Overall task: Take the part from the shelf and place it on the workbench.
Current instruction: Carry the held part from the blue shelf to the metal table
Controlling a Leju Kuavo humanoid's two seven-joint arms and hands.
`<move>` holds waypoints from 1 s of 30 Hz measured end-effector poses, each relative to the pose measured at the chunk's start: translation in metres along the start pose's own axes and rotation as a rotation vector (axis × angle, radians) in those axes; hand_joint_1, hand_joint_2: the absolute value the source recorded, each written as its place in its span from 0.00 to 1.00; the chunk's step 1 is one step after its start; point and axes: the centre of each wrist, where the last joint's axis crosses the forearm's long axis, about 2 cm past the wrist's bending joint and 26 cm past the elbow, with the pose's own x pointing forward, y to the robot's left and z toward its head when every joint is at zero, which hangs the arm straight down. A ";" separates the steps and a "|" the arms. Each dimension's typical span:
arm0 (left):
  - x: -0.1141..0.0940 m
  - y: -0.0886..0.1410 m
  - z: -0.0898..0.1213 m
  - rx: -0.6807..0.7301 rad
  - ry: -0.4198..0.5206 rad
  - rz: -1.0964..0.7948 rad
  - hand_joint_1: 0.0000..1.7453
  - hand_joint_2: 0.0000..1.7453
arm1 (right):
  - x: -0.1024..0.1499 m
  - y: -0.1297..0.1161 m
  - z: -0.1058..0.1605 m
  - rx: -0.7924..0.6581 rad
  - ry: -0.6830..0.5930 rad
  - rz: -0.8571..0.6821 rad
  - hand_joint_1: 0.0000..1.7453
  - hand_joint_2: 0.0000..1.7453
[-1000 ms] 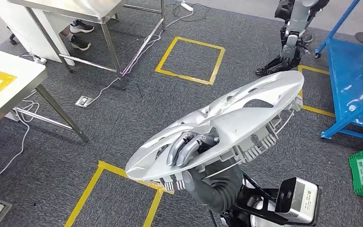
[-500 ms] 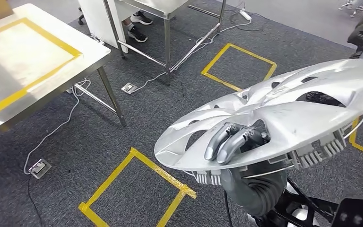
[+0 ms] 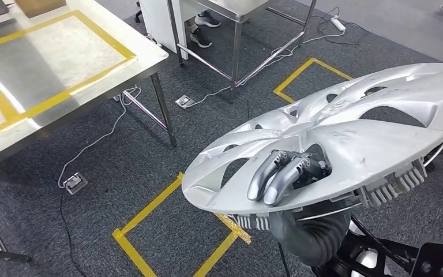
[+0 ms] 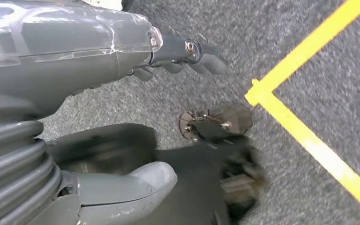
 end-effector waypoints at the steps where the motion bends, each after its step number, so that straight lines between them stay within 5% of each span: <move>1: 0.000 0.002 0.000 0.007 -0.002 -0.002 0.00 1.00 | 0.001 0.000 0.000 0.001 -0.002 0.000 1.00 1.00; 30: -0.001 0.026 -0.002 0.056 0.044 -0.060 0.00 1.00 | 0.003 0.000 0.019 -0.078 -0.022 -0.008 1.00 1.00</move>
